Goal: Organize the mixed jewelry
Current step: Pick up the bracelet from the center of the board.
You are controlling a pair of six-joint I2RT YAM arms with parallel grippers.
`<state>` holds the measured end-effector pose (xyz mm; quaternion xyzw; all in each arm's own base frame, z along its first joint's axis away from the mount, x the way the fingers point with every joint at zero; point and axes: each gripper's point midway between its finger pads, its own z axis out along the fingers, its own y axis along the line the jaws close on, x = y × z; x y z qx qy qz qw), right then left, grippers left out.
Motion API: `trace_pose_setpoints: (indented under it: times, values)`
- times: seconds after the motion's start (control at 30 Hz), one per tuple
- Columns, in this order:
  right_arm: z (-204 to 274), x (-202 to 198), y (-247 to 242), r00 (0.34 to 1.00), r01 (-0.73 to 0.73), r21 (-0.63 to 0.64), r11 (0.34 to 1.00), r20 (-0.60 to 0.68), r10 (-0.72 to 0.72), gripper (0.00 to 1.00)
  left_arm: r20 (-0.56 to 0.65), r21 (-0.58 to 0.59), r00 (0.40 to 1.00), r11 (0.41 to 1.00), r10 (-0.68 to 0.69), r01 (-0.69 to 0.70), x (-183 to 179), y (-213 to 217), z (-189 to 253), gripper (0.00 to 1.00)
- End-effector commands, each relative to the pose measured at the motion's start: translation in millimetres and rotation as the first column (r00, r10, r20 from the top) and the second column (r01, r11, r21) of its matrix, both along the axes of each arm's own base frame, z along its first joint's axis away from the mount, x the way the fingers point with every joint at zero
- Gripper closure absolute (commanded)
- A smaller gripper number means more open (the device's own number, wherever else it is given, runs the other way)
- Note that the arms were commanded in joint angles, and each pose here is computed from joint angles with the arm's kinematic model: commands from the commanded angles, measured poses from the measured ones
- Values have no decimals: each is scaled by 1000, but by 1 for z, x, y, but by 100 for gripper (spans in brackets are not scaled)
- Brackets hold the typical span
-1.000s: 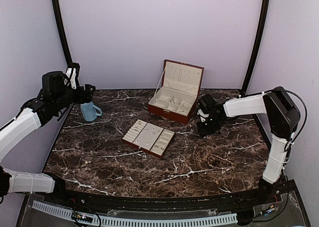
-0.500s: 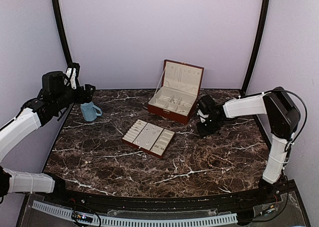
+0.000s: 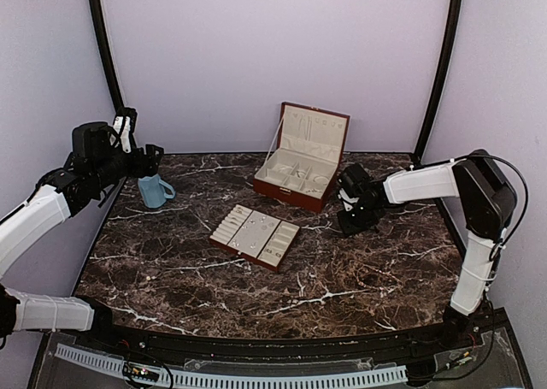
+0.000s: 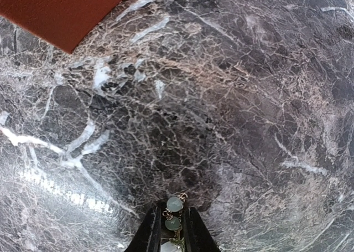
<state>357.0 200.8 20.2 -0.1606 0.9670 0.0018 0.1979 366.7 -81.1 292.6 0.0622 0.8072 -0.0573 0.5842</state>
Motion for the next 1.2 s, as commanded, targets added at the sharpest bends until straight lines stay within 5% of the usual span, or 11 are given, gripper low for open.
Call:
trace_pose_setpoints:
  times: [0.0, 0.5, 1.17]
  values:
    - [-8, -19, 3, 998, -14, 17, 1000, -58, 15, 86, 28, -1, 1000, 1000, 4, -4, -2, 3, 7, 13]
    - [24, -11, 30, 999, 13, 233, 972, 26, -20, 96, 35, 0, 999, 1000, 6, -6, -3, 3, 10, 13]
    - [91, 8, 62, 986, -28, 460, 887, 158, -52, 98, 47, 2, 999, 1000, 12, -12, -5, 5, 13, 13]
